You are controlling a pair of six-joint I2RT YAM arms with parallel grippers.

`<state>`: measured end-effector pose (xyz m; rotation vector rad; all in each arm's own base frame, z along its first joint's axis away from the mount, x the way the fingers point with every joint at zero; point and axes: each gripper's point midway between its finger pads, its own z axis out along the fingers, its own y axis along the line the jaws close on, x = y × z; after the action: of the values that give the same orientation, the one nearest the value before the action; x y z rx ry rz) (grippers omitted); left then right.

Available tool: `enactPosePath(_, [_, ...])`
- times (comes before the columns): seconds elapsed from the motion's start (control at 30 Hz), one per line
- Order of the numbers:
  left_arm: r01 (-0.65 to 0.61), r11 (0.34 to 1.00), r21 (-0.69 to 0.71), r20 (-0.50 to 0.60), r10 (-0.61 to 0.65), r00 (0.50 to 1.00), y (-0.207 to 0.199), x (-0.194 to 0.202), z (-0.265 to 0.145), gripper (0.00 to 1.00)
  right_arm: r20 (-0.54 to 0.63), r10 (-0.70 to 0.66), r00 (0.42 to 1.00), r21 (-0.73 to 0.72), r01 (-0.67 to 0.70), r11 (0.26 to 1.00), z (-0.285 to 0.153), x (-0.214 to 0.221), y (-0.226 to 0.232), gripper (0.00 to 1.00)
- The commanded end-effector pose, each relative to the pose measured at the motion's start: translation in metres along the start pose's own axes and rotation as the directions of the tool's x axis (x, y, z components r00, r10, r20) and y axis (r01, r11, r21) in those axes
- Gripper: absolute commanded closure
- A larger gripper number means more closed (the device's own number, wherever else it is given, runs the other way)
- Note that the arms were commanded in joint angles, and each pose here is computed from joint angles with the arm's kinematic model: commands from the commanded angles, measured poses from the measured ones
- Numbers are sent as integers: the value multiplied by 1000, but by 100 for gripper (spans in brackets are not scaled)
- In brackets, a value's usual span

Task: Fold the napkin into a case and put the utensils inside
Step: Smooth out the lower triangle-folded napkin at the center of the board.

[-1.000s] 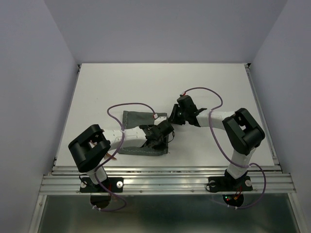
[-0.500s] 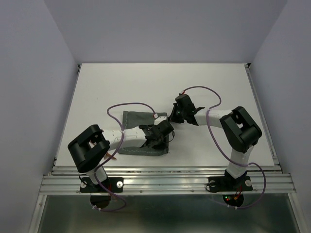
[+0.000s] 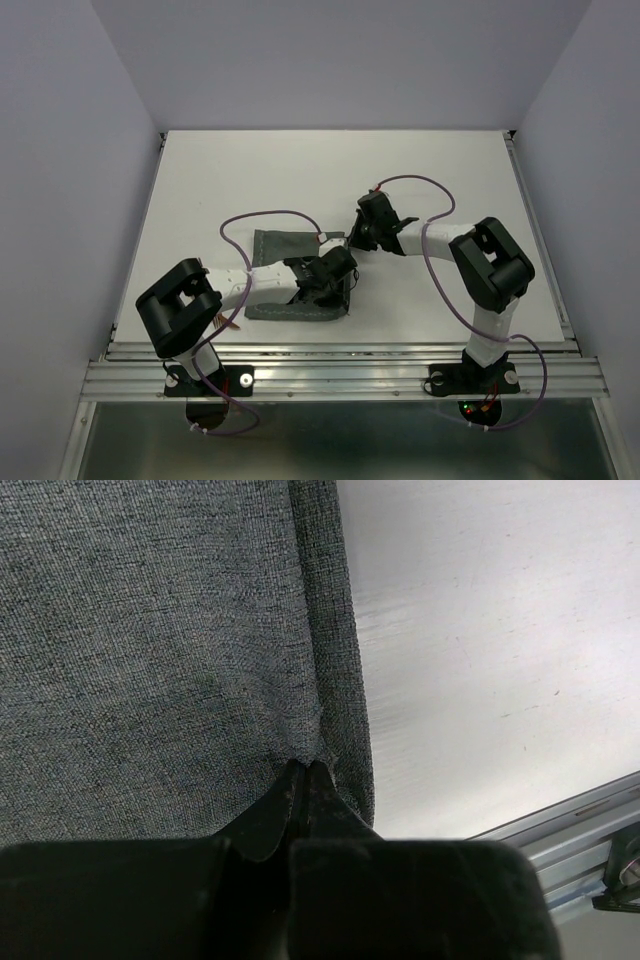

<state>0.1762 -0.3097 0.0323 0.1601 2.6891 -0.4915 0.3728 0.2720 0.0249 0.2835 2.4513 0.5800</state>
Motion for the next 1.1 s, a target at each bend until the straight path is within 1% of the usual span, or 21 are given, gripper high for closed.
enactPosePath(0.0, [-30, 998, 58, 7, 30, 1000, -13, -1, -6, 100, -7, 0, 1000, 97, 1, 995, 10, 4, -21, 99])
enactPosePath(0.4, [-56, 996, 70, -11, 57, 998, -20, 2, -1, 100, 7, 4, 1000, 116, -5, 993, 10, 3, -26, 99])
enactPosePath(0.47, [-59, 997, 57, -12, 60, 998, -18, 2, -1, 99, 8, 3, 1000, 109, -4, 994, 8, 2, -24, 97])
enactPosePath(0.5, [-57, 997, 56, -11, 58, 998, -18, 2, -1, 96, 9, 5, 1000, 106, -6, 994, 7, 2, -23, 94])
enactPosePath(0.53, [-57, 997, 58, -9, 58, 998, -19, 1, -3, 91, 18, 4, 1000, 97, -6, 995, 3, -1, -20, 87])
enactPosePath(0.57, [-55, 997, 58, -7, 56, 998, -19, 0, -4, 82, 22, 3, 1000, 93, -5, 996, 1, -3, -19, 85])
enactPosePath(0.6, [-57, 997, 62, -4, 57, 998, -19, -1, -6, 77, 23, 2, 1000, 89, -4, 996, -1, -3, -18, 81])
enactPosePath(0.63, [-54, 996, 66, 2, 54, 999, -21, -3, -10, 69, 34, 7, 999, 90, -10, 996, -6, -9, -20, 76])
enactPosePath(0.7, [-58, 996, 63, 13, 58, 998, -22, -6, -14, 64, 45, 3, 999, 83, -7, 997, -12, -13, -18, 74])
enactPosePath(0.73, [-58, 996, 61, 22, 57, 998, -22, -10, -18, 58, 56, 9, 998, 83, -14, 996, -19, -18, -20, 71])
enactPosePath(0.77, [-59, 997, 59, 27, 58, 998, -22, -11, -20, 55, 64, 15, 998, 83, -20, 996, -22, -21, -22, 70])
enactPosePath(0.9, [-67, 996, 54, 45, 65, 997, -22, -17, -31, 52, 75, 28, 997, 84, -34, 996, -37, -25, -29, 66])
enactPosePath(1.0, [-65, 996, 62, 61, 62, 996, -23, -22, -44, 52, 64, 31, 997, 80, -37, 996, -48, -18, -33, 57])
enactPosePath(1.07, [-63, 996, 69, 84, 57, 995, -23, -27, -57, 52, 28, 43, 999, 72, -45, 996, -53, -5, -37, 51])
